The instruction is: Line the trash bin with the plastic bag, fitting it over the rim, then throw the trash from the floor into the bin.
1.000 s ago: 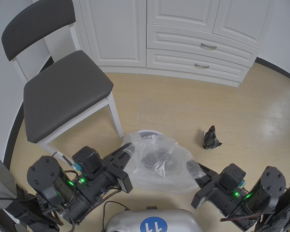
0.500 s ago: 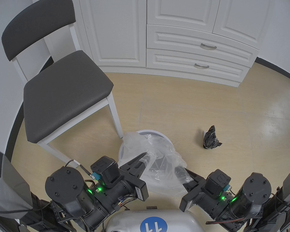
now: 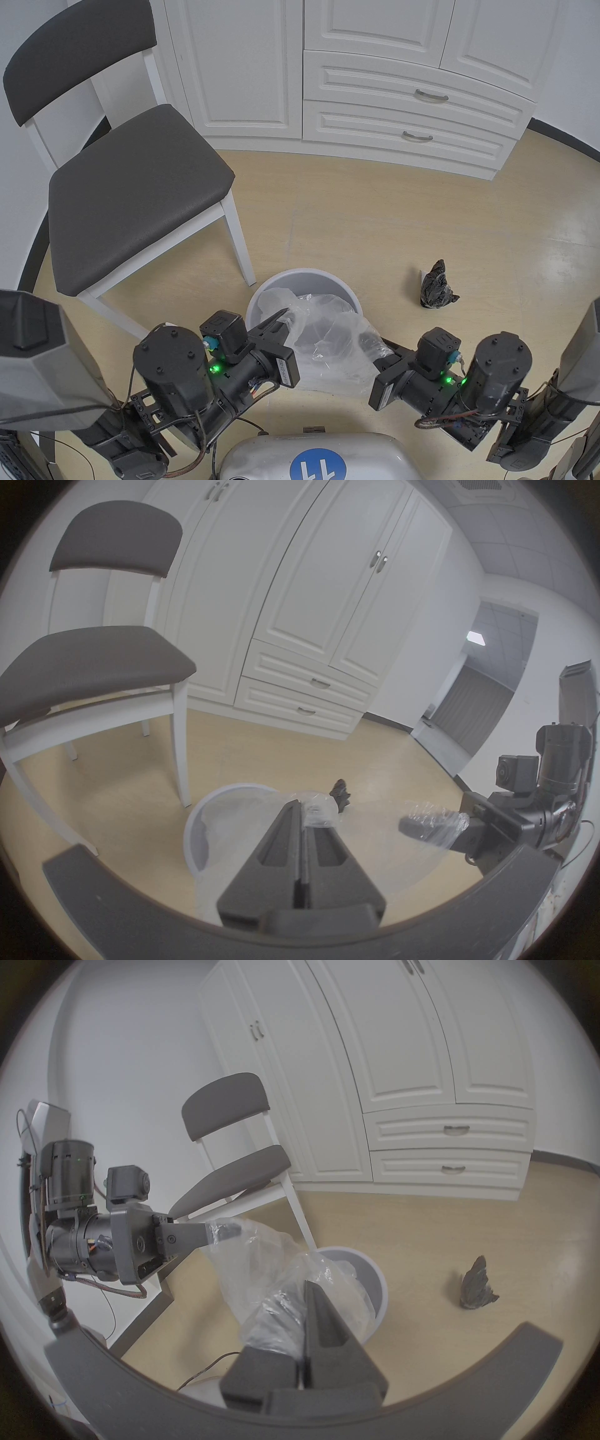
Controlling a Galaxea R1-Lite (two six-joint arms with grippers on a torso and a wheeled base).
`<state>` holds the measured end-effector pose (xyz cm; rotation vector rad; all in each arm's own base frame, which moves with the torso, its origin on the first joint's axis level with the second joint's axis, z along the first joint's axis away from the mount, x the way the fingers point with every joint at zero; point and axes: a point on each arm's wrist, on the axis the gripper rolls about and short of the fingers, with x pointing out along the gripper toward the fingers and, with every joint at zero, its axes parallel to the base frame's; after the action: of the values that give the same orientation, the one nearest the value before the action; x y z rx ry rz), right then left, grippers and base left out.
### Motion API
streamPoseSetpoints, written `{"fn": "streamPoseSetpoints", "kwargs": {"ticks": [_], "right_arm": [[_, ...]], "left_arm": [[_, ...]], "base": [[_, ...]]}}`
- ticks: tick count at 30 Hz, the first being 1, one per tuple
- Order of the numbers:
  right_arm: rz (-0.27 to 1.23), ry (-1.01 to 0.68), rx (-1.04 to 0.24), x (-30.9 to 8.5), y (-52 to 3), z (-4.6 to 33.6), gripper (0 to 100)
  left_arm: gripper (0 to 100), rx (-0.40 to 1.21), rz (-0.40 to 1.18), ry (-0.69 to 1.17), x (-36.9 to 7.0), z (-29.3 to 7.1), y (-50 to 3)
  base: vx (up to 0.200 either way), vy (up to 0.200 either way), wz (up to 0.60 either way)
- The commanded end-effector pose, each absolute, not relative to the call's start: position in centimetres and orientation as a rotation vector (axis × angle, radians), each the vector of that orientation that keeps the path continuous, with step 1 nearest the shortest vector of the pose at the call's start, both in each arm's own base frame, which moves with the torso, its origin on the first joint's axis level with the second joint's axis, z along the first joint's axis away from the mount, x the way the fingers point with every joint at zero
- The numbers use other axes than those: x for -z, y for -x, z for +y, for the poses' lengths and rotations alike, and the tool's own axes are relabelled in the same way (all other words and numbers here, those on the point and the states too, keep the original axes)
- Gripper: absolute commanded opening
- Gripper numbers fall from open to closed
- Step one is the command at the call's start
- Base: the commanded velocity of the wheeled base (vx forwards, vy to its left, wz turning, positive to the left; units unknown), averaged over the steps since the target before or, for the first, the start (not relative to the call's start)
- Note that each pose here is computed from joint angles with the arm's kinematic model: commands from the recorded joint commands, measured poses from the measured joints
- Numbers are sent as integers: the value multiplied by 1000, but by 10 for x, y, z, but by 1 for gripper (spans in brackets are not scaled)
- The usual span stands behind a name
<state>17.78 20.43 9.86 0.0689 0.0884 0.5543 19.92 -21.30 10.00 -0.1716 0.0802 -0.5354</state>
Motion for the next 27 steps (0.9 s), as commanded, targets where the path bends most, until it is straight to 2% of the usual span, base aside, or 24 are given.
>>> {"fn": "streamPoseSetpoints", "kwargs": {"ticks": [1,10,27], "right_arm": [[153,-106,-505,-75,-215,202,0],[191,-205,-394,-44,-275,190,0],[184,-208,-281,-46,-308,153,0]], "left_arm": [[0,451,127,148,-73,-213,-232],[0,349,134,277,-57,-205,-275],[0,278,136,333,-43,-185,-310]], "base": [[0,0,0],[0,0,0],[0,0,0]]}}
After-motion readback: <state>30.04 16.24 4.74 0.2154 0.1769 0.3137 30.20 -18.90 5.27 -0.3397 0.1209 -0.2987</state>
